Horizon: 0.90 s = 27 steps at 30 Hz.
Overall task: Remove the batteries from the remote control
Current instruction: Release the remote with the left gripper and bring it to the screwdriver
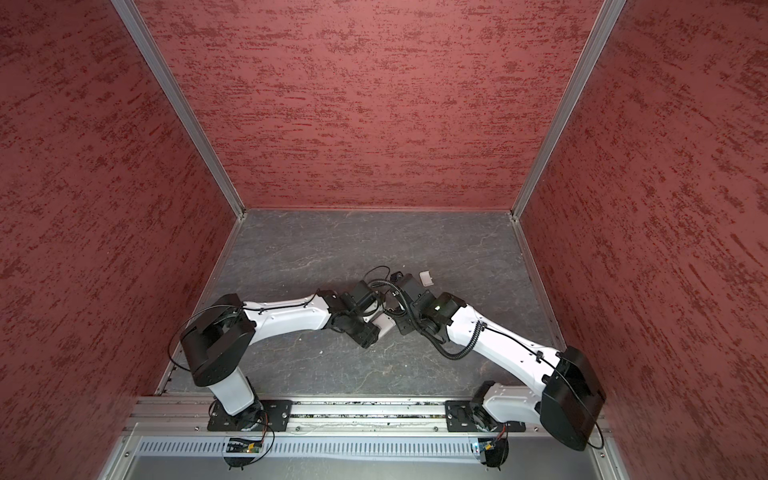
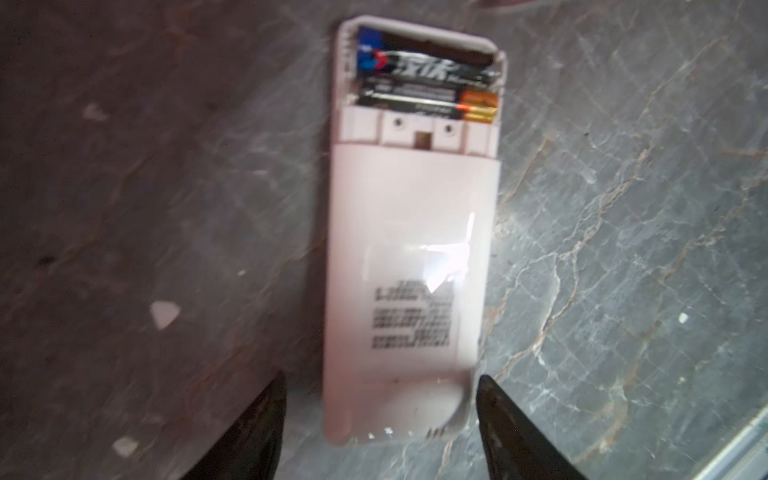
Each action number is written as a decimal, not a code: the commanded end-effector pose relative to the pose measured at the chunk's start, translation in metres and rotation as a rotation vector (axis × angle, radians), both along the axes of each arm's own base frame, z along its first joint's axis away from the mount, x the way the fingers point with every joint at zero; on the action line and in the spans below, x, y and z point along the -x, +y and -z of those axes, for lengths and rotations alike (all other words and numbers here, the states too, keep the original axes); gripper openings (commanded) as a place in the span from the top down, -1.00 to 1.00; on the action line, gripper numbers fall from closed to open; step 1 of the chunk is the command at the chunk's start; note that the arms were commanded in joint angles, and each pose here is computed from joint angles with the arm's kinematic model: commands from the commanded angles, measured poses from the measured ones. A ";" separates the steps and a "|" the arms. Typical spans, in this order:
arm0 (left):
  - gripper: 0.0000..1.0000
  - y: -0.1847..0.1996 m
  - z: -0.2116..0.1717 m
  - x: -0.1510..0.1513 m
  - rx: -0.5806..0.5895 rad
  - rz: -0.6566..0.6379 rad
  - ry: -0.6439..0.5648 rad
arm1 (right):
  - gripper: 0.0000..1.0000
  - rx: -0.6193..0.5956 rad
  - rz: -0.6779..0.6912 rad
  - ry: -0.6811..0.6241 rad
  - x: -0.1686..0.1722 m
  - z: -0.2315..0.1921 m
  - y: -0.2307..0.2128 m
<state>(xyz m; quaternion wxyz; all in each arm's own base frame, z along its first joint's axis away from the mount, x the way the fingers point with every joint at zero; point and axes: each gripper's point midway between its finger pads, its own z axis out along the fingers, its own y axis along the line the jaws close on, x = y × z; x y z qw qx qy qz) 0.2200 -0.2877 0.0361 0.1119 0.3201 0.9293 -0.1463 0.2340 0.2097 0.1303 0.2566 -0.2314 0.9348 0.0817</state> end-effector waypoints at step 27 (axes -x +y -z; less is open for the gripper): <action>-0.36 -0.043 -0.195 -0.095 1.077 -0.652 0.273 | 1.00 -0.386 -0.007 -0.475 -0.057 -0.121 0.047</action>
